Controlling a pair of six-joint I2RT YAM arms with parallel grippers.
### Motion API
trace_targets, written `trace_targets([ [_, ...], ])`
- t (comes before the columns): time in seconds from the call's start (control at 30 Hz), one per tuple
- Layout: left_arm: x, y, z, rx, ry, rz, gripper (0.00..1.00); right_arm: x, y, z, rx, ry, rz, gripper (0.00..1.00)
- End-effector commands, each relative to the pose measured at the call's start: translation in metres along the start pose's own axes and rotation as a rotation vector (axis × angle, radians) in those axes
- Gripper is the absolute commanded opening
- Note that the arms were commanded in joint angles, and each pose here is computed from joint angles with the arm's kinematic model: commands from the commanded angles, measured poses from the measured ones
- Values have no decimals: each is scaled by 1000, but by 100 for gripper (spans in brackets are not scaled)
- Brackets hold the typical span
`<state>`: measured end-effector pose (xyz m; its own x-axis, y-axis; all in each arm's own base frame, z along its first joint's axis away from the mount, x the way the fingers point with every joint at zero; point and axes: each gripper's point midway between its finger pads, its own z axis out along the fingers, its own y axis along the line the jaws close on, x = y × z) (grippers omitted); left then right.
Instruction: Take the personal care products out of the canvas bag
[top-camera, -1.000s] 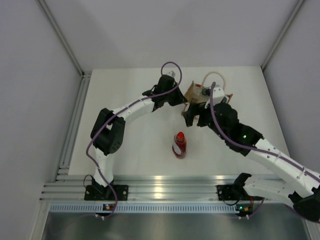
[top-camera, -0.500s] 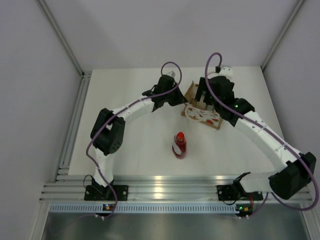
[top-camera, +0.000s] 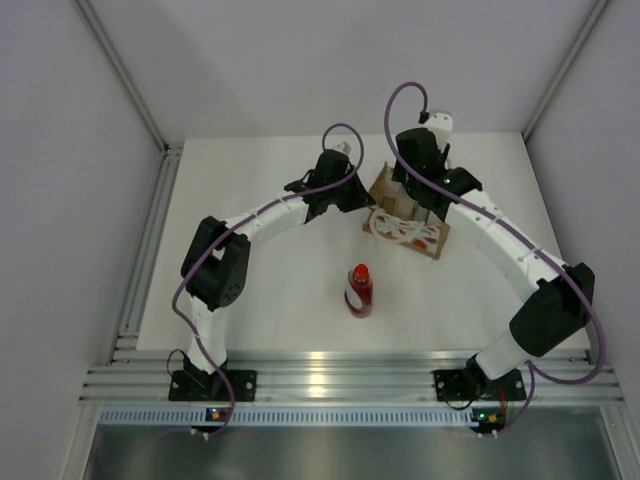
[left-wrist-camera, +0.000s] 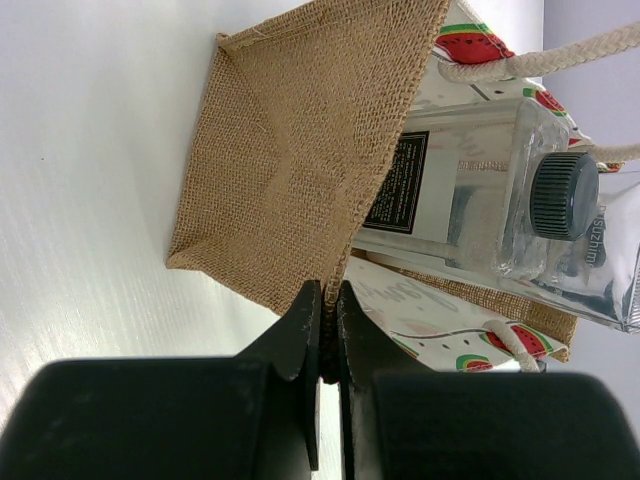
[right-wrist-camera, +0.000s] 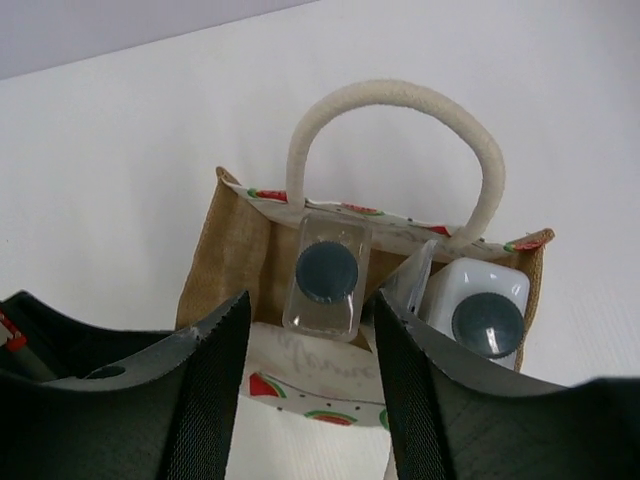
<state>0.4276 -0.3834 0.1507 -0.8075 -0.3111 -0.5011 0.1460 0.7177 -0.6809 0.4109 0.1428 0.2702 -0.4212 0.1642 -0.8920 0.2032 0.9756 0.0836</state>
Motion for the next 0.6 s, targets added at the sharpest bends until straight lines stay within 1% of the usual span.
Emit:
trace_targets([
  [0.0, -28, -24, -17, 57, -70, 19, 0, -13, -5, 9, 65, -10, 17, 51],
  [0.1, -27, -21, -15, 54, -67, 15, 0, 5, -2, 27, 104, 31, -9, 56],
  [0.2, -24, -19, -14, 49, -61, 17, 0, 20, -2, 39, 128, 61, 2, 58],
  [0.57, -23, -11, -14, 36, -56, 24, 0, 39, -4, 63, 189, 90, -19, 57],
])
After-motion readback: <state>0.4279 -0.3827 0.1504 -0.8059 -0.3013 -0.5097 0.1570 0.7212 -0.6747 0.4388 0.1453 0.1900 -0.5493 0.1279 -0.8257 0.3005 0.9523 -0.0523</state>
